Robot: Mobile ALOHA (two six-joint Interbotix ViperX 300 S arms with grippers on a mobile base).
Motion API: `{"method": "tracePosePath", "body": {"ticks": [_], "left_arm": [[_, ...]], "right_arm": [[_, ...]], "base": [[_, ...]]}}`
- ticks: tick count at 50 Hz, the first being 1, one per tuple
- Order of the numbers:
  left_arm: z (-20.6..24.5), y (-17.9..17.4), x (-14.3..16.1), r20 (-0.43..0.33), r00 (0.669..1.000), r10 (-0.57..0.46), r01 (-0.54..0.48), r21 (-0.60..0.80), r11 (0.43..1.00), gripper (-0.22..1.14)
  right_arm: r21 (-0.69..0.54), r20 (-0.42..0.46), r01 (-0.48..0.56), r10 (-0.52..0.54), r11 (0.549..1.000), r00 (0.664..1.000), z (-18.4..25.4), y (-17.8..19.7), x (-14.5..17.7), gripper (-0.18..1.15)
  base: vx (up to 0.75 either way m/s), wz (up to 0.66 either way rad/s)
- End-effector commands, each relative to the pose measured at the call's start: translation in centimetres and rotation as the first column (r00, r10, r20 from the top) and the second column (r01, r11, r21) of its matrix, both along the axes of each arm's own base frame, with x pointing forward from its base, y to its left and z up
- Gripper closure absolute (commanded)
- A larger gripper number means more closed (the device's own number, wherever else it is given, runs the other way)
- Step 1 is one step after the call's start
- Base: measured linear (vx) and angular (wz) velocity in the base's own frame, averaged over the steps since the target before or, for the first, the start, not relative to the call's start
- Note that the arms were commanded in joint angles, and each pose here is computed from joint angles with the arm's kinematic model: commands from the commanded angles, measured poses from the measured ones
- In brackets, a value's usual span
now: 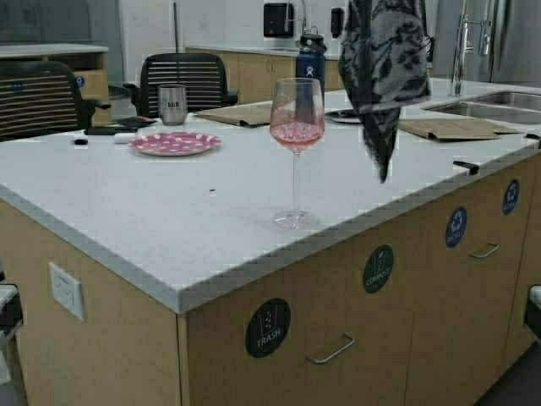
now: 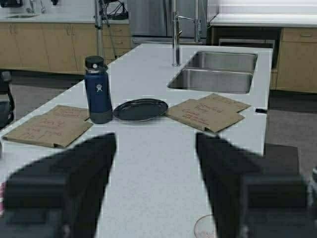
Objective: Get the cloth and wipe up the spill under the wine glass
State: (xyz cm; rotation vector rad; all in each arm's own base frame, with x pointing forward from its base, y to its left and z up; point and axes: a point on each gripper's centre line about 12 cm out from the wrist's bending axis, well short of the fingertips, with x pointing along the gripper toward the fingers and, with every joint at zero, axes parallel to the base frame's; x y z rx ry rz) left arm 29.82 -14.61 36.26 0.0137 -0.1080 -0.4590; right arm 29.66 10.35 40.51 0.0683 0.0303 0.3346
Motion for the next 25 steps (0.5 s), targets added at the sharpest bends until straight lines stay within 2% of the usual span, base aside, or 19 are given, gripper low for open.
{"method": "tracePosePath", "body": {"ticks": [1, 25], "left_arm": [[0.77, 0.11, -0.23, 0.023, 1.000, 0.000, 0.001, -0.009, 1.000, 0.04], [0.73, 0.61, 0.00, 0.021, 1.000, 0.016, -0.016, -0.012, 1.000, 0.04]], "right_arm": [[0.012, 0.035, -0.001, 0.001, 1.000, 0.999, 1.19, -0.10, -0.42, 0.91], [0.010, 0.027, -0.001, 0.001, 1.000, 1.000, 0.83, -0.10, -0.42, 0.91]], "base": [[0.00, 0.00], [0.00, 0.00]]}}
